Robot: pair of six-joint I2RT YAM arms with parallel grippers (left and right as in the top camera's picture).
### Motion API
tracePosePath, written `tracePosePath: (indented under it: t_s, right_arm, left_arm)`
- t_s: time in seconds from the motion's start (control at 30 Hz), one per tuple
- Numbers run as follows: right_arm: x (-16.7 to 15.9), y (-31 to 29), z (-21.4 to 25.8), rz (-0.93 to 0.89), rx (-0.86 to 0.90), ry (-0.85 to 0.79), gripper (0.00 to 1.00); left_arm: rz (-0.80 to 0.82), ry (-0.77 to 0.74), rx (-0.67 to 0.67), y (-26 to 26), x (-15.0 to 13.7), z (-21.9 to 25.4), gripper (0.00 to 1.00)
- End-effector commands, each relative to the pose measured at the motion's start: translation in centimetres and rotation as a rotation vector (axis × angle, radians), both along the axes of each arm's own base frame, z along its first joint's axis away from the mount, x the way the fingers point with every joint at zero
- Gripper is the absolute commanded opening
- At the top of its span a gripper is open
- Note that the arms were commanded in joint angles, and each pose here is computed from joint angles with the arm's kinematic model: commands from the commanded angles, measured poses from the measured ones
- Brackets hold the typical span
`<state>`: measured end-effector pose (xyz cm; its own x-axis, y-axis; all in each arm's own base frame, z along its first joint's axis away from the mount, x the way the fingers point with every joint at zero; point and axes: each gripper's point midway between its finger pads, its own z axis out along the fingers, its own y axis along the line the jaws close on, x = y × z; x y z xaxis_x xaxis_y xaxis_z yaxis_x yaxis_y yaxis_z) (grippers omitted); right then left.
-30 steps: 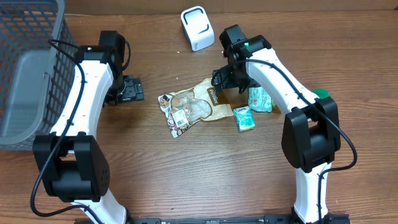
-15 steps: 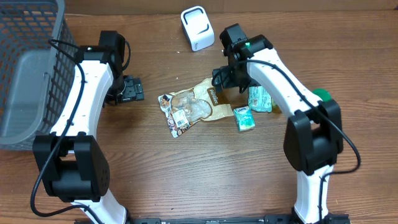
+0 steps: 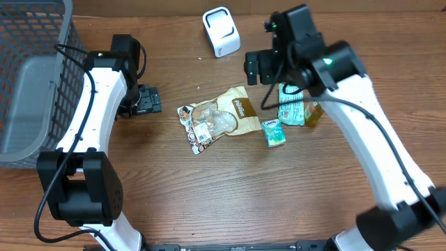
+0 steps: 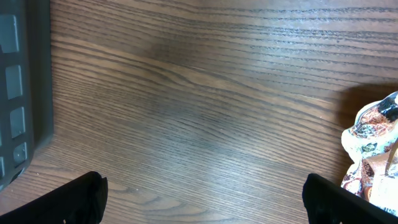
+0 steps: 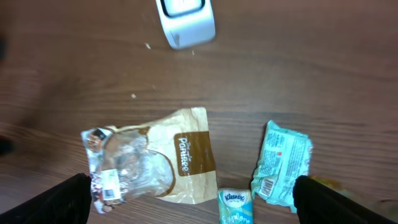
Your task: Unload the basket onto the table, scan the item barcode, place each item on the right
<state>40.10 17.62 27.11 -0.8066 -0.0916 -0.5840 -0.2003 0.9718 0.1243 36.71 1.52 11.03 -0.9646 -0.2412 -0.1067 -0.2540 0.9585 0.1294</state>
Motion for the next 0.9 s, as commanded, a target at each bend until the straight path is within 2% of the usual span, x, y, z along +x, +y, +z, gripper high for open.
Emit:
tracePosePath:
  t_s: [0.0,0.47,0.73,0.87]
  right_arm:
    - [-1.0,-0.6,4.2,-0.01,0.043,-0.096,1.0]
    - [-8.5,-4.7,16.0,-0.026,0.145,-0.399,1.0]
    - [-14.3,-7.6,17.5,-0.039,0.163,-0.457,1.0]
    - [-16.1,-8.9,16.1,-0.062,0.179,-0.485,1.0]
  left_arm:
    - [-0.005,-0.004,0.01,0.2,0.4,0.1,1.0]
    - [-0.005,-0.004,0.01,0.2,0.4,0.1,1.0]
    - [-0.005,-0.005,0.01,0.2,0.4,0.1,1.0]
    - [-0.005,-0.004,0.01,0.2,0.4,0.1,1.0]
